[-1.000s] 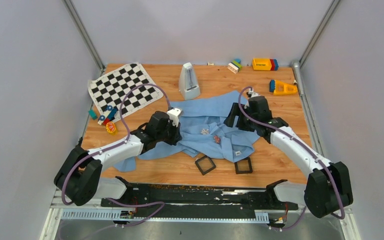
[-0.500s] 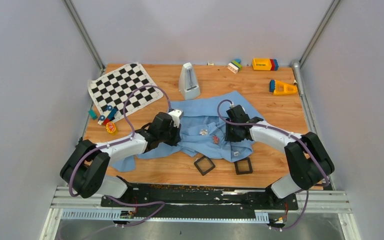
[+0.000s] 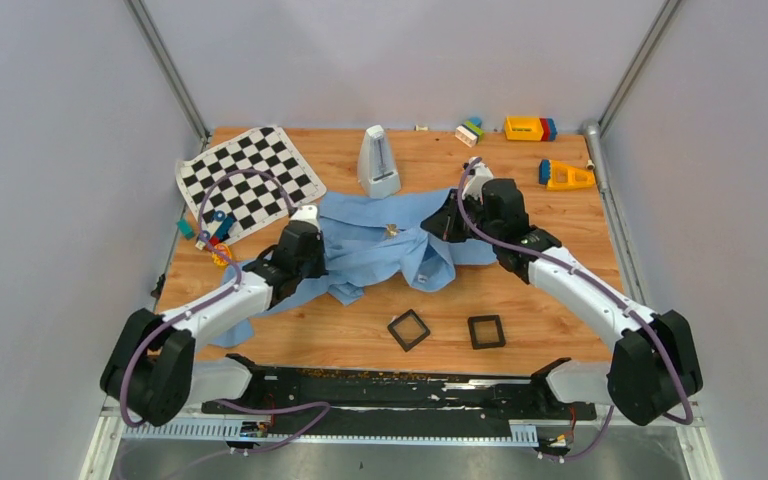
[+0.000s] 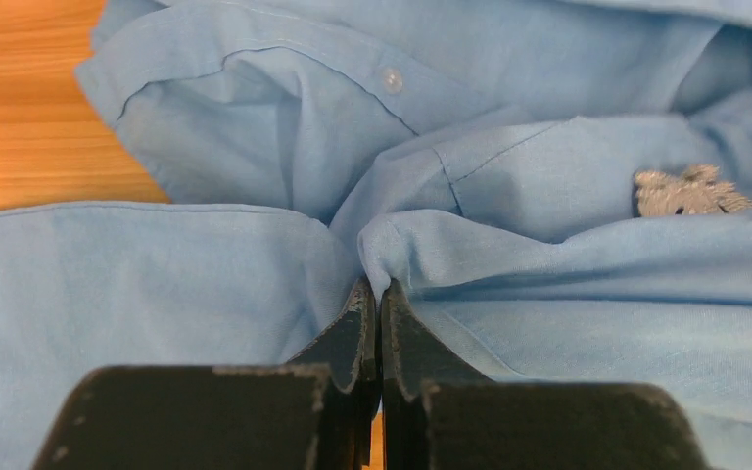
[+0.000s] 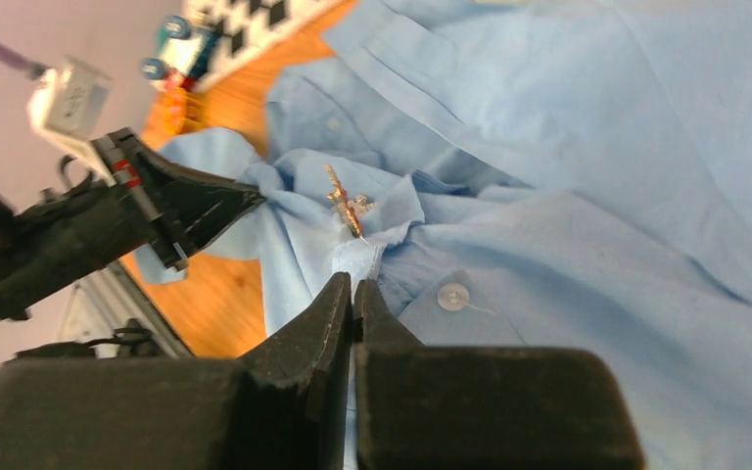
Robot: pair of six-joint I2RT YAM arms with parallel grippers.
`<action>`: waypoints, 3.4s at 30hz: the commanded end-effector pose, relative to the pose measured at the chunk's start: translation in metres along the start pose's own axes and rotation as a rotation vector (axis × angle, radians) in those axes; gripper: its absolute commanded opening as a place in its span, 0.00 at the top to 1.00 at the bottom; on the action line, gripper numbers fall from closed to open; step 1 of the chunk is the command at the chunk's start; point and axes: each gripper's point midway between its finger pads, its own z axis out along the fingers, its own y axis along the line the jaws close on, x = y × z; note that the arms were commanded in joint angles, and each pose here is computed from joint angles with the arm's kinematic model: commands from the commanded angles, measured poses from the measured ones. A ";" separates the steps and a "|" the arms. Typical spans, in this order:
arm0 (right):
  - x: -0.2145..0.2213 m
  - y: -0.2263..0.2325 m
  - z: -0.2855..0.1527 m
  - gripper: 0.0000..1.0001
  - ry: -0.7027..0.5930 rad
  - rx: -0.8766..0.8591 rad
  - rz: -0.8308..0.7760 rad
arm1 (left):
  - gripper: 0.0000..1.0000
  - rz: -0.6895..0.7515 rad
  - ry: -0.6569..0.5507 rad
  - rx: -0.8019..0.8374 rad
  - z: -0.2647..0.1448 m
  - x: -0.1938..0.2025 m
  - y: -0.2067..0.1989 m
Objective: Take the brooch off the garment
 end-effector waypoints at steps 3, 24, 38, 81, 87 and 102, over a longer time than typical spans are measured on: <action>-0.005 0.027 -0.003 1.00 -0.080 -0.195 -0.038 | 0.80 -0.068 -0.106 -0.017 -0.019 -0.019 0.016; 0.109 -0.074 -0.041 0.40 0.094 0.262 0.143 | 0.27 0.338 -0.116 0.473 -0.046 -0.003 -0.119; 0.092 -0.056 0.020 0.13 0.279 0.324 -0.021 | 0.29 0.404 0.132 0.457 -0.019 0.039 -0.120; 0.007 0.092 0.010 1.00 0.121 -0.216 0.066 | 0.45 -0.060 -0.116 0.623 -0.103 -0.012 -0.131; 0.004 0.092 0.006 1.00 0.117 -0.198 0.100 | 0.42 -0.165 -0.133 0.739 -0.116 -0.014 -0.152; 0.013 0.090 0.009 1.00 0.163 -0.180 0.183 | 0.25 -0.324 -0.074 0.684 -0.090 -0.018 -0.186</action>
